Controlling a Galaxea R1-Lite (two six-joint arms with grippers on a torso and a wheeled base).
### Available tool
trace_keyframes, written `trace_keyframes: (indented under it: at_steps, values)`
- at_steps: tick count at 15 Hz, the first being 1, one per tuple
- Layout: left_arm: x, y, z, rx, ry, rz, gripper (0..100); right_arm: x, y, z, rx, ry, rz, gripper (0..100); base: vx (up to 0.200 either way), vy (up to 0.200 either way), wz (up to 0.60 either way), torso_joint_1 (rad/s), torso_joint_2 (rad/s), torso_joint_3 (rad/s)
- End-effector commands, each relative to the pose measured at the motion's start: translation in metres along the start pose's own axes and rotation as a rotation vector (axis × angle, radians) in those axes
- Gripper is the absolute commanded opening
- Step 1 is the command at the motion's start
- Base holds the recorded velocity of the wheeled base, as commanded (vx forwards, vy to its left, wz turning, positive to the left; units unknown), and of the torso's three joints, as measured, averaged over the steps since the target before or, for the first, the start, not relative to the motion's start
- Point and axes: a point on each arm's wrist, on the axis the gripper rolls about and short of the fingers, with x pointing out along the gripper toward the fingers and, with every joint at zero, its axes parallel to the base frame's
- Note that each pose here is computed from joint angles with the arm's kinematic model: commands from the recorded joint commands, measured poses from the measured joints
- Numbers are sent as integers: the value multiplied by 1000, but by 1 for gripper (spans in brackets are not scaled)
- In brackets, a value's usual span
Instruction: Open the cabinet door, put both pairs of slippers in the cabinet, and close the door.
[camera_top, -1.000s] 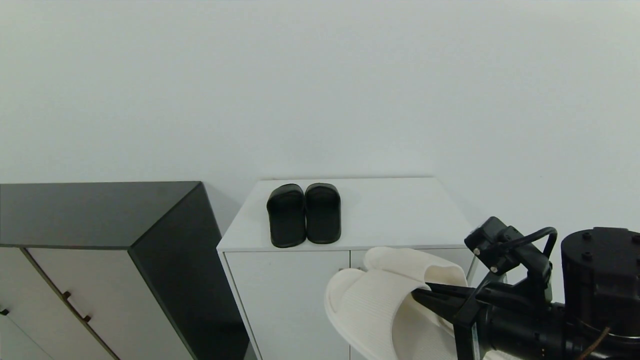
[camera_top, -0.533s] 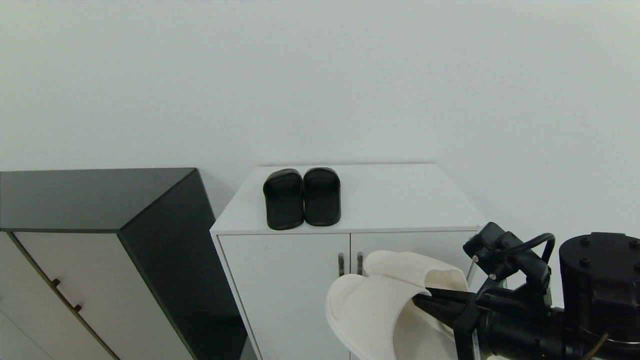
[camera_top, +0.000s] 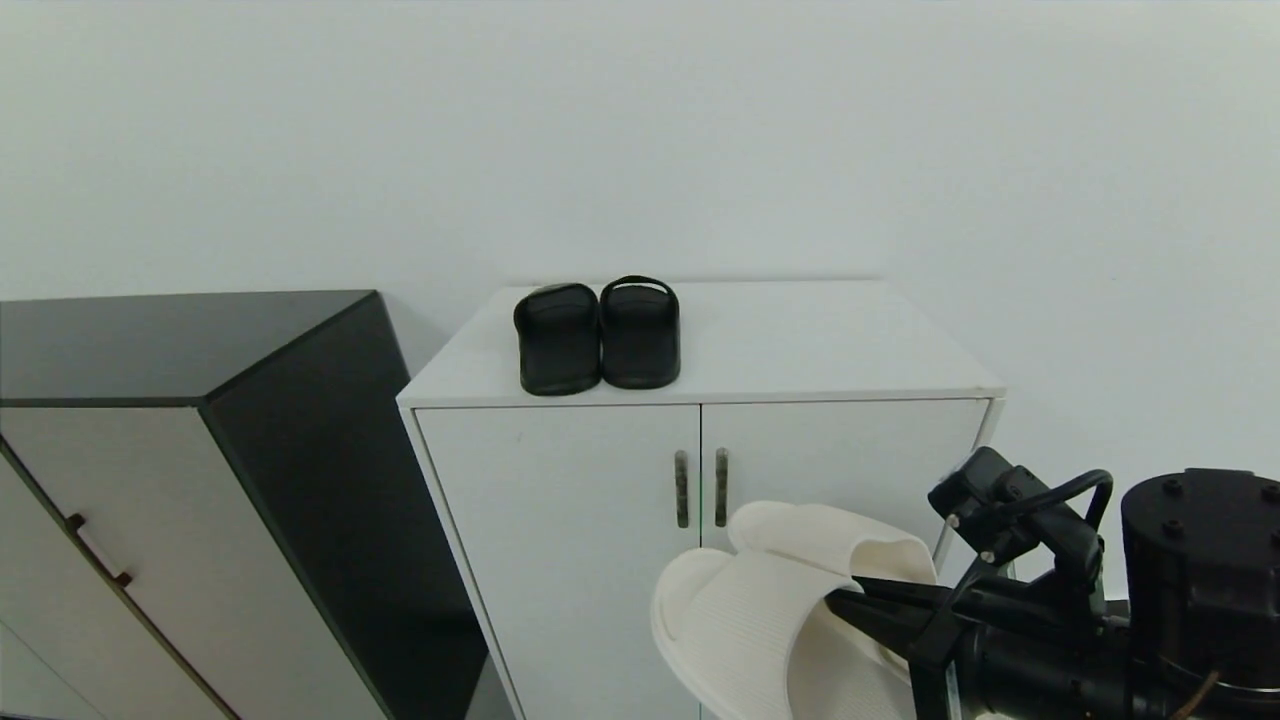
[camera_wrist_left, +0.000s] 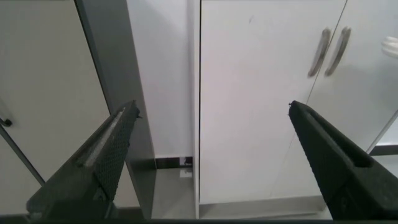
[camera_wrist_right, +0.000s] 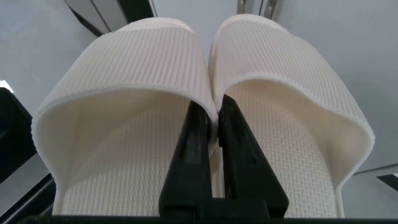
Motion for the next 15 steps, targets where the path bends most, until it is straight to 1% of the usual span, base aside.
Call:
trace_keyframes:
  at_steps: [1,4,6,9,10,11,12,14,15]
  values:
    - [0,0,0,1,1,0,100,1,0,-1,-1,8,1,0,0,0,0,-188,496,315]
    - [0,0,0,3,2,0,100,0,0,-4,-1,15,0,0,0,0,0,-177,500,323]
    - [1,0,0,10,10,0,100,-4,-1,-6,2,12,-4,0,0,0,0,-161,479,317]
    - [1,0,0,15,8,0,100,-7,-2,-7,2,6,-1,0,0,0,0,-142,471,325]
    - [1,0,0,13,21,-3,100,-6,-2,-6,3,4,-3,0,0,0,0,-119,466,334]
    - [3,0,1,13,47,-5,100,-6,-2,-5,4,-5,-3,0,0,0,0,-119,481,349]
    - [5,0,1,12,62,-5,100,-6,-3,-5,5,-11,-3,0,0,0,0,-100,471,354]
    - [4,0,1,15,60,-5,100,-5,-3,-7,3,-7,-4,0,0,0,0,-90,454,361]
    - [4,0,2,26,56,-5,100,-5,-3,-9,2,4,-4,0,0,0,0,-71,456,369]
